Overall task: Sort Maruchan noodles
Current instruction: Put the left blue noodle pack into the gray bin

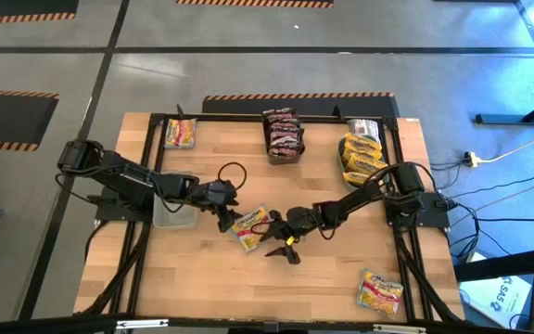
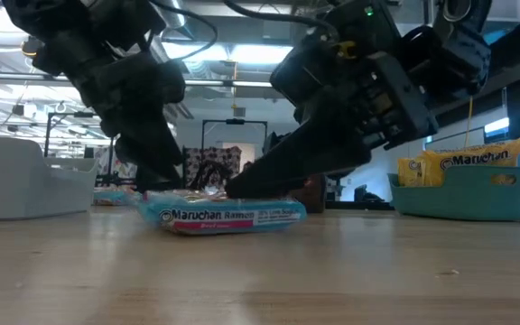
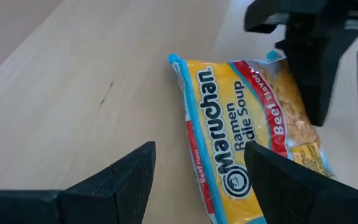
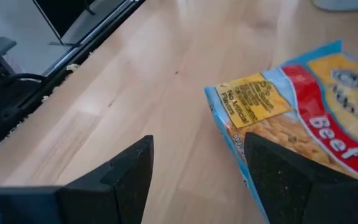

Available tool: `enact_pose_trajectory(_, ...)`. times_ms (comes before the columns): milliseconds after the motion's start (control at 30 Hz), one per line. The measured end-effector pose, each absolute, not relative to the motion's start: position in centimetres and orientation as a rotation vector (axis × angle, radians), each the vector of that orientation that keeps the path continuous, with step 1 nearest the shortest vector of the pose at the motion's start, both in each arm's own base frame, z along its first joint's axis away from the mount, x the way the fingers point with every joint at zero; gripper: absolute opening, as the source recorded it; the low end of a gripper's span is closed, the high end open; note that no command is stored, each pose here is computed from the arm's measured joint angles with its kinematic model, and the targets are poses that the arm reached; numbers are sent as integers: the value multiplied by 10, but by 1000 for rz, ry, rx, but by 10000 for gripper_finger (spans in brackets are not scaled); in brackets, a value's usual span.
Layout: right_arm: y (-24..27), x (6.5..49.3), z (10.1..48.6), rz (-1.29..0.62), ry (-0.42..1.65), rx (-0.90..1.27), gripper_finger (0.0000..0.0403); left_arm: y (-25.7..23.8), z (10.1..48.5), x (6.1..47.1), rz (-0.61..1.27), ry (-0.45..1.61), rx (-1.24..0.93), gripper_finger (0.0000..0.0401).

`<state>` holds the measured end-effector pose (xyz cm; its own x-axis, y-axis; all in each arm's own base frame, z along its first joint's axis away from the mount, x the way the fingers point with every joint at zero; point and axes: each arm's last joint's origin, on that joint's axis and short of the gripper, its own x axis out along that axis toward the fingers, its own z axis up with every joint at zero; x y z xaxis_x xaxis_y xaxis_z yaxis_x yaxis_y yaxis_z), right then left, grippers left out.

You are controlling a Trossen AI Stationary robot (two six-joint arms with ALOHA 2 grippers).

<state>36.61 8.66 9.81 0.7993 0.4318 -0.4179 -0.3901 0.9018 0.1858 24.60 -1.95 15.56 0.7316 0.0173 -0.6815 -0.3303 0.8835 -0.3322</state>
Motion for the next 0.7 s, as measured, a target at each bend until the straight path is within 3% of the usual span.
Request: enact_pose_trajectory(700, 85, 364, 93, 428, 531, 139, 243, -17, 159, 251, 221, 657, -690, 242)
